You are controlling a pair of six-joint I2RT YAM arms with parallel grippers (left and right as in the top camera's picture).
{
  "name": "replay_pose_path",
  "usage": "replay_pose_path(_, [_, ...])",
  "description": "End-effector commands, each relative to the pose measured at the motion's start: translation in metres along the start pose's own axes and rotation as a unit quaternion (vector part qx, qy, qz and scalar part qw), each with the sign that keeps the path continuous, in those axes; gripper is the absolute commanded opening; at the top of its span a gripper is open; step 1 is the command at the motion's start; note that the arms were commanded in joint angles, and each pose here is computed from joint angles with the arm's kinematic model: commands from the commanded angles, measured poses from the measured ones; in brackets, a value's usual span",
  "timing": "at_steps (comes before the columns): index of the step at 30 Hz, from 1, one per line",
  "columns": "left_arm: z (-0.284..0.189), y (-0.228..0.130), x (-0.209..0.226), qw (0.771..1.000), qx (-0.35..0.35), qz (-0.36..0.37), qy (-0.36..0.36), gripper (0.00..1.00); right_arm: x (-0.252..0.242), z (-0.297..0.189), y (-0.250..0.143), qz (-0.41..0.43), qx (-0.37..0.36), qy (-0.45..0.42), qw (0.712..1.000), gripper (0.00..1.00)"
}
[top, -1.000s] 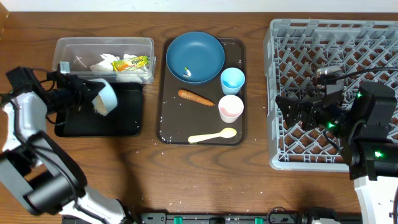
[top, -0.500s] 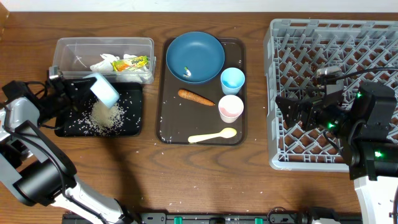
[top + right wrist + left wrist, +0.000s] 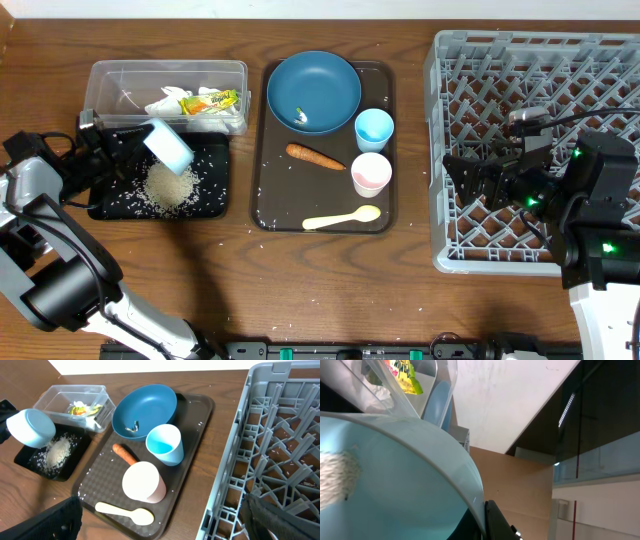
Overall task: Sort waste into correct bins and load items into the dishwasher rack
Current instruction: 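Tilt the bowl with the left gripper to pour rice onto the black tray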
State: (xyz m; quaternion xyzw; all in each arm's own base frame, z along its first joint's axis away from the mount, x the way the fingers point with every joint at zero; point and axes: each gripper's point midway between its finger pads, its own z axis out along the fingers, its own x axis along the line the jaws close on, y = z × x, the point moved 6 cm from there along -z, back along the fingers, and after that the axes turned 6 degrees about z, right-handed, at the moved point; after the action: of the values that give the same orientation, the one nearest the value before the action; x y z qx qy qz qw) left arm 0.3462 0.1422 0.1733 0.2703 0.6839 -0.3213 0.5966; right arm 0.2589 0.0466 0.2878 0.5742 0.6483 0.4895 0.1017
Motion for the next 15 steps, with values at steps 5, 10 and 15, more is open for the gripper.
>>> replay_pose_path(5, [-0.003,-0.005,-0.025,1.000,-0.002,0.030,-0.009,0.06,0.003,-0.003,0.005,0.001,-0.005,0.004,1.000,0.99])
replay_pose_path(10, [-0.007,-0.011,-0.037,0.999,-0.006,0.034,-0.011,0.06,0.003,-0.003,0.004,0.002,-0.003,0.004,1.000,0.99])
replay_pose_path(15, [-0.008,-0.018,-0.051,0.999,-0.005,0.049,-0.015,0.06,0.003,-0.003,0.003,0.005,0.001,0.003,1.000,0.99])
